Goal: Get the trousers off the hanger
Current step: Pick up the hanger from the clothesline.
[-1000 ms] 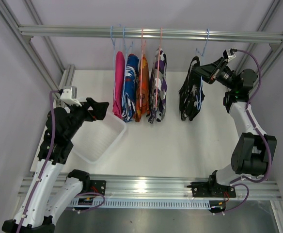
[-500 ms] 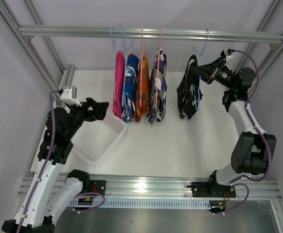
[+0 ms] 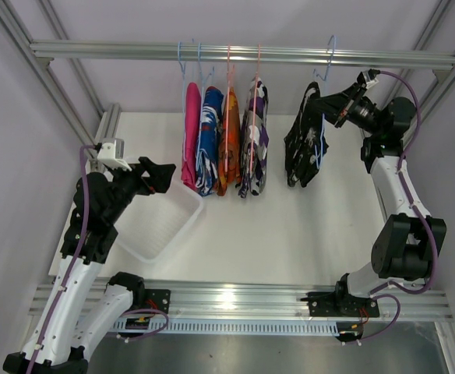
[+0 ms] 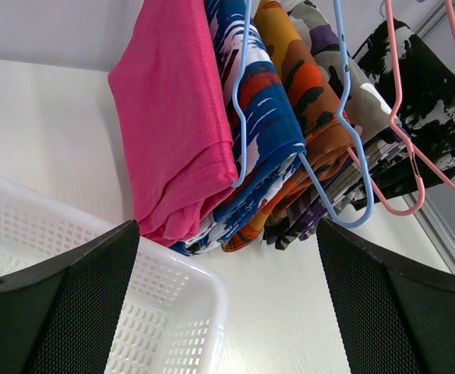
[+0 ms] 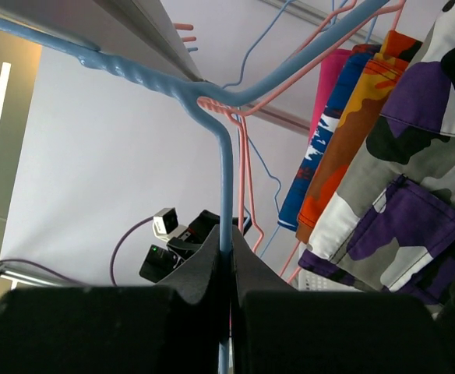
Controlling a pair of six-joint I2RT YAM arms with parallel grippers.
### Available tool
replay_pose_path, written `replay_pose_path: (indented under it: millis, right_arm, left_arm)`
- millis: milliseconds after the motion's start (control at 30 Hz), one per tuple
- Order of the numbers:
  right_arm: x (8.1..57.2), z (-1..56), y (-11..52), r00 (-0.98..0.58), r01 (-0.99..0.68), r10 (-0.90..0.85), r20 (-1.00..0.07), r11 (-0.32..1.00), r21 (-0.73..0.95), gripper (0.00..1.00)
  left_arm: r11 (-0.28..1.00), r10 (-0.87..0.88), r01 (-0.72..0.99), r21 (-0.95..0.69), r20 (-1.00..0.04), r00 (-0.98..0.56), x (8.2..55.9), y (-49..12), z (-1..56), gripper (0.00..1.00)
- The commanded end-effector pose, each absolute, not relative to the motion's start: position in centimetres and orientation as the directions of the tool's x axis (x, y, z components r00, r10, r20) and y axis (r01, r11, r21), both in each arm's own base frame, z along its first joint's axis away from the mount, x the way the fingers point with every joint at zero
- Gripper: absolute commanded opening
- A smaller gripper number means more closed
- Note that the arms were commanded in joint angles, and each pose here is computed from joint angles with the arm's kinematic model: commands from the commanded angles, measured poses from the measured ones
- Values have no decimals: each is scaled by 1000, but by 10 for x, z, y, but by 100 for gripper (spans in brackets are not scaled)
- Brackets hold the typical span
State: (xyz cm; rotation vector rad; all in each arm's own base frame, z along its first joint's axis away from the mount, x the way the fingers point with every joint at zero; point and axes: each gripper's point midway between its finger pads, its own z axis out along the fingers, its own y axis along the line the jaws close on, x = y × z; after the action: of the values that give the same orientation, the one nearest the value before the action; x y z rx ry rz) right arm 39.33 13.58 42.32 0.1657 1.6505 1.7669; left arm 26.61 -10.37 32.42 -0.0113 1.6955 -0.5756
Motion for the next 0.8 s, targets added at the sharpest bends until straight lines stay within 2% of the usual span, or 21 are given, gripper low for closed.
replay_pose_path:
  millis: [0, 400, 767]
  right_arm:
    - [372, 488, 137, -601, -623, 582, -548, 89, 777, 0]
    - [355, 517, 138, -563, -662, 586, -583, 102, 742, 0]
    - [338, 506, 140, -557, -653, 594, -581, 119, 748, 0]
  left_arm:
    - [862, -337, 338, -378, -925, -176, 267, -106, 340, 99]
    - [859, -332, 353, -371, -928, -168, 265, -107, 343, 99]
    - [856, -330, 357, -372, -928, -175, 265, -108, 341, 99]
